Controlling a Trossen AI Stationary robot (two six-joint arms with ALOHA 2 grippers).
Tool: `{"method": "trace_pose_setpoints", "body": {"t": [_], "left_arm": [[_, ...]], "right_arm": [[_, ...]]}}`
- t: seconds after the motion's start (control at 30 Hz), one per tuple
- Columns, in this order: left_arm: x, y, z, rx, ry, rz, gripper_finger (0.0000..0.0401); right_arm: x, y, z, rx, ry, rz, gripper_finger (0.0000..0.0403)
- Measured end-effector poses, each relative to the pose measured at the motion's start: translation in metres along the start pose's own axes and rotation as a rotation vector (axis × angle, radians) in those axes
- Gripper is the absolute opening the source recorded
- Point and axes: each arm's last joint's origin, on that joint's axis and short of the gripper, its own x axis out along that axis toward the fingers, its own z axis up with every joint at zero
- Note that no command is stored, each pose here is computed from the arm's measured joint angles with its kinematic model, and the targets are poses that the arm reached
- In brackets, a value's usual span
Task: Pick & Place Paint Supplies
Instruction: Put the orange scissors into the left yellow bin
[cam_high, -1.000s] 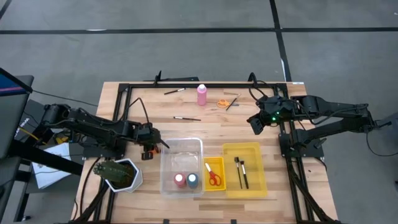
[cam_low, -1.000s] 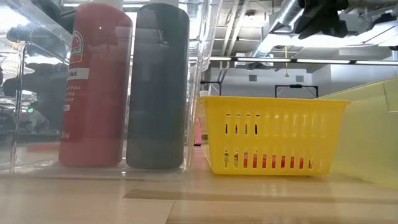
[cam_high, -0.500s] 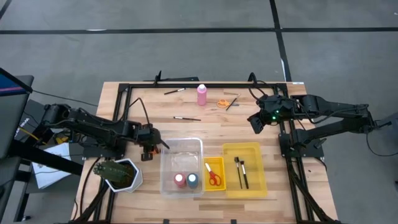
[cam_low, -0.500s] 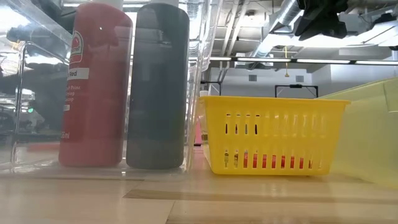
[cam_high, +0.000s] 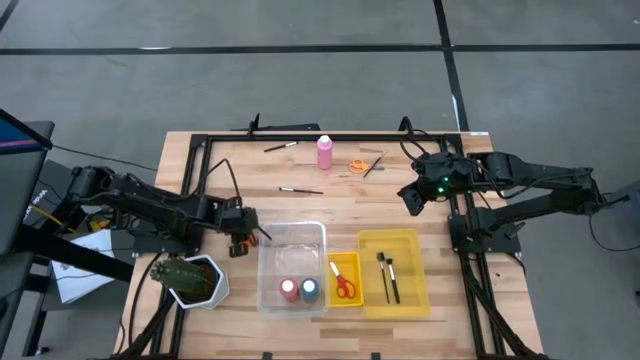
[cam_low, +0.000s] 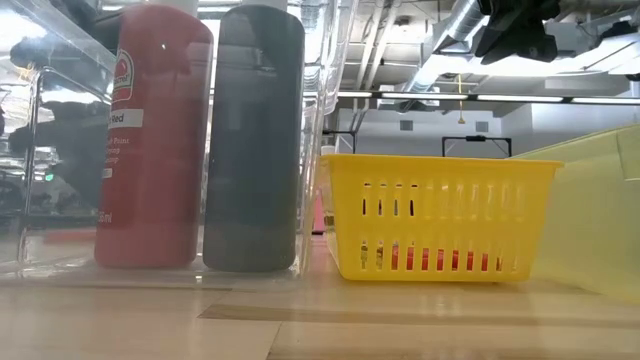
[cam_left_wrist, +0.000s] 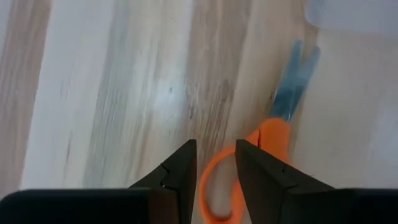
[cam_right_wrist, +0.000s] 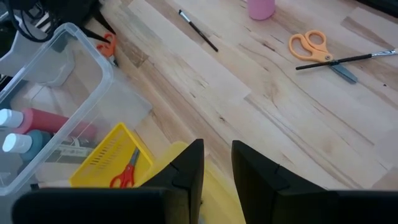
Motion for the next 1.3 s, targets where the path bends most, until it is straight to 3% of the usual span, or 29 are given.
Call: {"method": "trace_pose_setpoints", "body": {"t": [0.17, 0.3, 0.43, 0.6, 0.83, 1.3], "left_arm": [[-0.012, 0.0, 0.008, -0.213, -0.056, -0.02, 0.0104], [-0.021, 0.004, 0.0, -0.333, 0.049, 0.021, 0.0104], [-0.022, 0.007, -0.012, -0.38, 0.155, 0.06, 0.0104], [-0.02, 0.005, -0.006, -0.277, 0.094, 0.027, 0.0104], [-0.01, 0.0, -0.007, -0.205, 0.126, 0.033, 0.0104], [-0.003, -0.004, -0.008, -0.195, 0.129, 0.015, 0.0104]], "right_arm": [[0.0, 0.0, 0.0, -0.005, -0.001, -0.002, 0.0079], [0.0, -0.001, 0.001, -0.003, -0.002, -0.005, 0.0079], [0.0, -0.002, 0.001, -0.002, -0.005, -0.008, 0.0079], [0.001, -0.003, 0.003, -0.001, -0.014, -0.015, 0.0079], [0.001, -0.004, 0.004, 0.0, -0.019, -0.016, 0.0079], [0.001, -0.004, 0.004, -0.006, -0.018, -0.017, 0.0079]]}}
